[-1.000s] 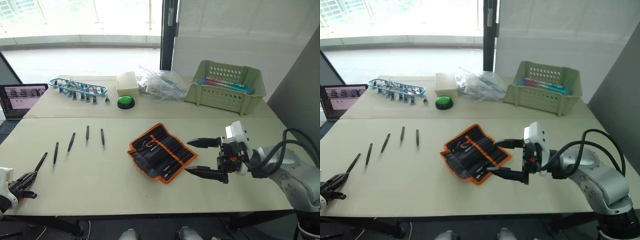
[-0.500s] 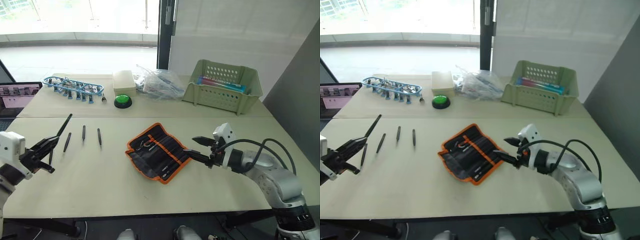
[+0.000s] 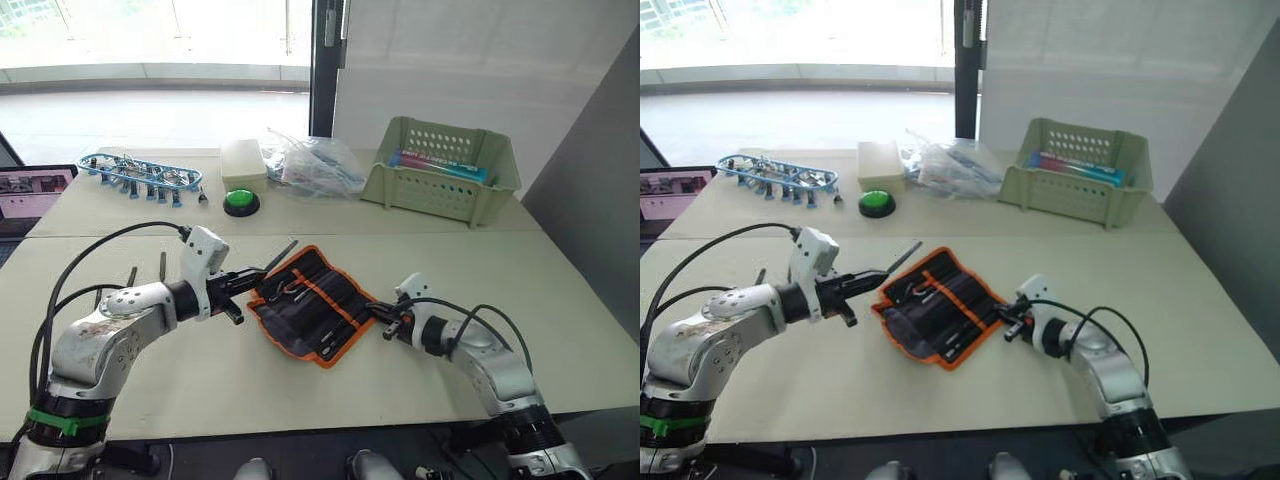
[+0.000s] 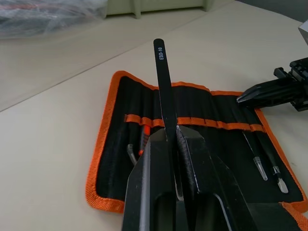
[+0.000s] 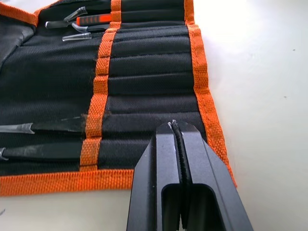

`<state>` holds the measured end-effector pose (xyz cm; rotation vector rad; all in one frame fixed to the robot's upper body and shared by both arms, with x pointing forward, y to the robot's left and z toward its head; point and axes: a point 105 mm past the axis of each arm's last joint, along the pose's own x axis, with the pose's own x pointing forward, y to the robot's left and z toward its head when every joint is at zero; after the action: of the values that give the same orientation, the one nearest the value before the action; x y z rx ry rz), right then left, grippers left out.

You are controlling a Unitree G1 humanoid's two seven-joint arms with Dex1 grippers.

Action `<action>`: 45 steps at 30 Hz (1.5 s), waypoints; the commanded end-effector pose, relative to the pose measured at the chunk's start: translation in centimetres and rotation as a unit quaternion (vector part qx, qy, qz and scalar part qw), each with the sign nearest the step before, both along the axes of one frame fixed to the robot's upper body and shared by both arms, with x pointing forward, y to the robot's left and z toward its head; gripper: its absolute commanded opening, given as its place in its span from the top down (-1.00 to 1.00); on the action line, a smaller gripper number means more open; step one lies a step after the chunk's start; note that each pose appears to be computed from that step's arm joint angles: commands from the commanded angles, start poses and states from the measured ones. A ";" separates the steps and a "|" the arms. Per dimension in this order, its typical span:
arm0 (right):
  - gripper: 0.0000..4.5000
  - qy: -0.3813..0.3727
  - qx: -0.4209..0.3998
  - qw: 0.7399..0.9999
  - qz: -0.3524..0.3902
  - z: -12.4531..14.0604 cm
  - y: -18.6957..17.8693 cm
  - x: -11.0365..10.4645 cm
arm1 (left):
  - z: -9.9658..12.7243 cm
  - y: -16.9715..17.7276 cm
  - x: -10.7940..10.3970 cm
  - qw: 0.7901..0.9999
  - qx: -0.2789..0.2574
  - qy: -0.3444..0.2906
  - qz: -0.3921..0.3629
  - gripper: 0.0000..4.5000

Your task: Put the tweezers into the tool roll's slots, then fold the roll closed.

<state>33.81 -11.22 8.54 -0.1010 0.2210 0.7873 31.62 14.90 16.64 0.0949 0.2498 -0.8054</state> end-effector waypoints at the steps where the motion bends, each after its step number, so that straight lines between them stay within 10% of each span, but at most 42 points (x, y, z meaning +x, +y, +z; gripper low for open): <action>1: 0.98 -0.016 -0.003 1.000 -0.007 0.6 0.7 0.4 | 1.3 -1.6 -0.4 0.999 0.013 -0.015 -0.032 1.00; 12: 0.98 0.011 -0.011 0.999 -0.044 -1.2 1.1 0.5 | -3.0 -1.4 -0.6 0.984 0.115 0.131 -0.032 1.00; 45: 0.98 0.002 0.004 0.998 -0.058 -1.2 2.8 -0.7 | -3.1 -2.5 1.9 0.945 0.256 0.195 -0.053 1.00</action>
<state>33.40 -8.54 7.92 -0.0746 0.2044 0.6724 33.10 12.61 12.42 0.4144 0.8742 -0.8426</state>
